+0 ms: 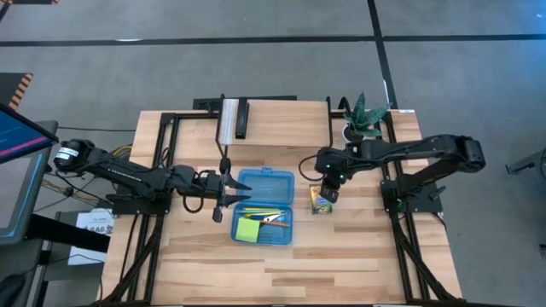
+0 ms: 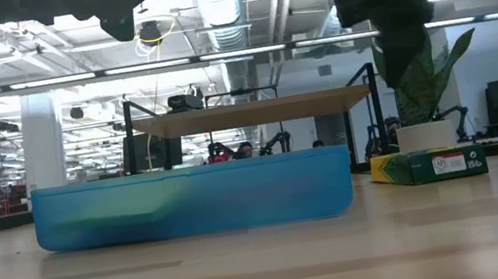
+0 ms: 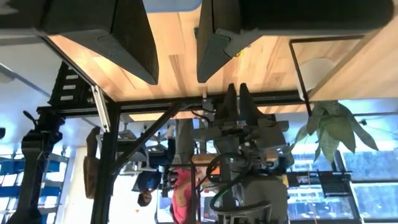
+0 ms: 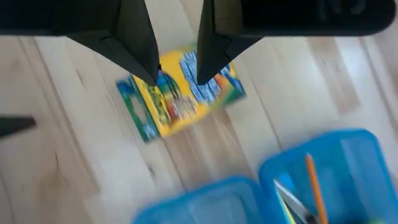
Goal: Pack school essentials
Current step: Put the yellow crayon box into the blue supply box
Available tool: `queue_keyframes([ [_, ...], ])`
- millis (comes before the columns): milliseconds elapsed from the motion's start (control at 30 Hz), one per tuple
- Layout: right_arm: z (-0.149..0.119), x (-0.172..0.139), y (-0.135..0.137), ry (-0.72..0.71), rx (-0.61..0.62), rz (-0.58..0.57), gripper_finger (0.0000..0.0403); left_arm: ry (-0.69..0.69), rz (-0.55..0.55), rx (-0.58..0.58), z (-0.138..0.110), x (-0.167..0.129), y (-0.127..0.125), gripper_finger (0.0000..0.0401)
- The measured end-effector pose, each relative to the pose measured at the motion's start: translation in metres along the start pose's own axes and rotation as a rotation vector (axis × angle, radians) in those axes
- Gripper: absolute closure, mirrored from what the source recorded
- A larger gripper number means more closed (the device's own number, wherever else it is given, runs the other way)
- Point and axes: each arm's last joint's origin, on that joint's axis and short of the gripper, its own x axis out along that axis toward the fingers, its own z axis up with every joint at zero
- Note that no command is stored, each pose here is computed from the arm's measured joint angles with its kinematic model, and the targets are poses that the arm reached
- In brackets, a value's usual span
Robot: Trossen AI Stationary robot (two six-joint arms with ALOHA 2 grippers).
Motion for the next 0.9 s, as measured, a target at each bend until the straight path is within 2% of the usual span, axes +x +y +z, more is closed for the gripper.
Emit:
queue_keyframes([
  [267,0.004,0.013,-0.003,0.002,0.088,-0.104,0.0188,0.012,0.0,-0.014,-0.001,0.0,0.0,0.0303],
  [633,0.003,0.061,-0.009,0.188,0.24,-0.224,0.0069,0.025,0.001,-0.02,-0.002,0.0,0.0,0.0303],
  [900,-0.003,0.072,-0.009,0.264,0.271,-0.262,0.0008,0.051,0.001,-0.018,-0.005,0.0,0.0,0.0303],
])
